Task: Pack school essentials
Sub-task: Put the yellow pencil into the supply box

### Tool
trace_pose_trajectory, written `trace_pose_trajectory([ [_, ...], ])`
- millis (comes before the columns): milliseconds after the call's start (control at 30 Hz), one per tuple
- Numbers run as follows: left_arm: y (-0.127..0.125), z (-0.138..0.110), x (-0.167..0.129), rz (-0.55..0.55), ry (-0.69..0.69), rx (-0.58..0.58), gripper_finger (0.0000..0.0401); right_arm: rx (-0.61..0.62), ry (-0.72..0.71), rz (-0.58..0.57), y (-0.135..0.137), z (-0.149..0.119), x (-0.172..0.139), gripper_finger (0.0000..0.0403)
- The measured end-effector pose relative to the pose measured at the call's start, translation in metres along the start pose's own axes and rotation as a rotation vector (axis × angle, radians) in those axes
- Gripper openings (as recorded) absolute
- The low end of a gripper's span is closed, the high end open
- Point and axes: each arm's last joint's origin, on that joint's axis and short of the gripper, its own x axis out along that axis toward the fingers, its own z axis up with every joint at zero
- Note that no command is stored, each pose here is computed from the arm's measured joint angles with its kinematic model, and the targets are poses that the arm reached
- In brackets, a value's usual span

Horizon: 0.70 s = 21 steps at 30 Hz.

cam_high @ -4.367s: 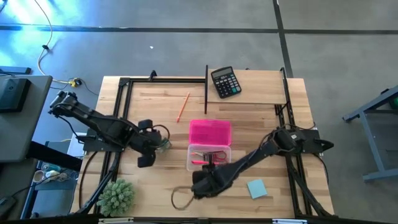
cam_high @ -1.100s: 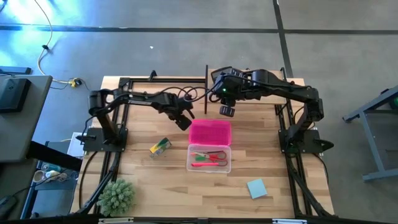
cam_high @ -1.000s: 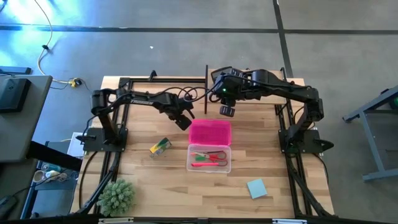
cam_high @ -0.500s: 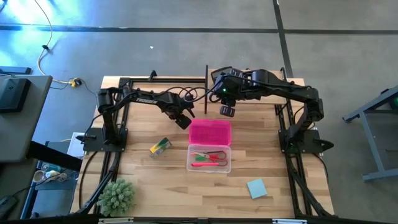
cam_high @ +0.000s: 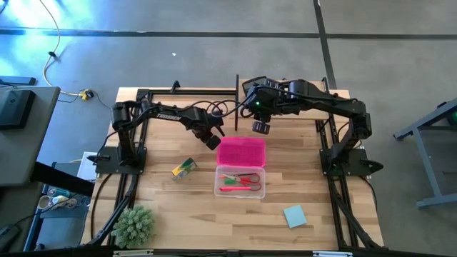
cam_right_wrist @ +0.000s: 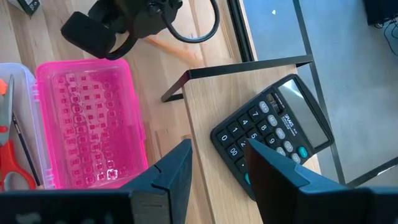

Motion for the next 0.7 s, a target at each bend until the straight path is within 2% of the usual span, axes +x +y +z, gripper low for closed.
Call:
trace_pose_trajectory([
  [100, 0.000, 0.000, 0.000, -0.003, 0.002, 0.001, 0.0022, -0.001, 0.001, 0.000, 0.000, 0.000, 0.000, 0.0138],
  [200, 0.000, 0.000, 0.000, -0.002, 0.001, 0.010, 0.0009, -0.003, 0.009, 0.001, 0.000, -0.001, 0.000, 0.0138],
  [533, 0.004, -0.001, -0.004, 0.009, 0.012, 0.032, 0.0013, -0.013, 0.034, 0.002, 0.000, -0.003, 0.000, 0.0138],
  [700, 0.014, 0.000, -0.018, 0.027, -0.012, 0.007, 0.0013, -0.017, 0.043, 0.003, 0.000, -0.004, 0.000, 0.0138],
])
